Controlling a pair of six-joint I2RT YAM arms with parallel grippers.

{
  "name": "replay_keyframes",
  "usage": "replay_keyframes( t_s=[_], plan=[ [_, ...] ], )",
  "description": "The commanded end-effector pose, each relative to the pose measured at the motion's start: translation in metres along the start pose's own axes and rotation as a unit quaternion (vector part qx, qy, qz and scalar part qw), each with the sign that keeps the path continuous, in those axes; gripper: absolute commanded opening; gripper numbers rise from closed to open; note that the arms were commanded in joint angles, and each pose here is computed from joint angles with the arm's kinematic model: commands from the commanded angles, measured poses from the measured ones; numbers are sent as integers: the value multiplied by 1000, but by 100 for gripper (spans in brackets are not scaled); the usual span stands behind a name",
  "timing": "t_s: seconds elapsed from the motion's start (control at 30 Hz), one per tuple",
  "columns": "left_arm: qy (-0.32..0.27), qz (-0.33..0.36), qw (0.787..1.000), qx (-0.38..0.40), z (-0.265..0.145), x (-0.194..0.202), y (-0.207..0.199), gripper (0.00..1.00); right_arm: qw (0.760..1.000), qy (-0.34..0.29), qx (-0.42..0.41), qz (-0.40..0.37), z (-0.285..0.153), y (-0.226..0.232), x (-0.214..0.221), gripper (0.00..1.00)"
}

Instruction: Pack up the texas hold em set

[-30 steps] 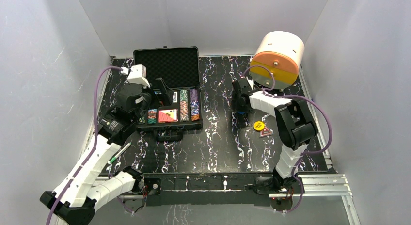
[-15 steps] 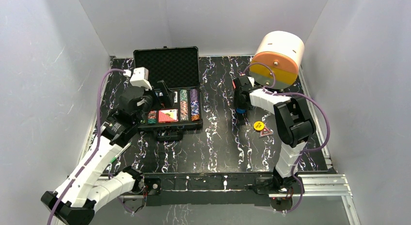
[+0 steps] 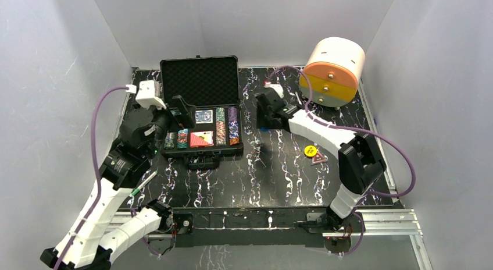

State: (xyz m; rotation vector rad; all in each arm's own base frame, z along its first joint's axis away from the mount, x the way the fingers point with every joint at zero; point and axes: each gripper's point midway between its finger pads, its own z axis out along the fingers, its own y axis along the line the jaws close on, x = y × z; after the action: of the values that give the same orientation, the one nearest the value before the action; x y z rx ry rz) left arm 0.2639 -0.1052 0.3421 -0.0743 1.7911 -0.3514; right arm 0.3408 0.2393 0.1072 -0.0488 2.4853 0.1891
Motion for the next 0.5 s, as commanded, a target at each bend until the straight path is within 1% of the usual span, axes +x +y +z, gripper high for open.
replay_keyframes(
  t_s=[0.0,0.07,0.23,0.47],
  plan=[
    [-53,3,998,-22,-29,-38,12,97,994,-86,-67,27,-37,77,-36,47],
    [-65,-1,998,-21,-38,-50,12,97,991,-108,-77,28,-41,105,-43,47],
    [-85,-5,996,-14,-53,-72,9,97,982,-152,-105,27,-31,165,-62,48],
    [-86,0,996,-11,-58,-74,9,97,976,-168,-138,13,8,238,-79,48]
  ],
)
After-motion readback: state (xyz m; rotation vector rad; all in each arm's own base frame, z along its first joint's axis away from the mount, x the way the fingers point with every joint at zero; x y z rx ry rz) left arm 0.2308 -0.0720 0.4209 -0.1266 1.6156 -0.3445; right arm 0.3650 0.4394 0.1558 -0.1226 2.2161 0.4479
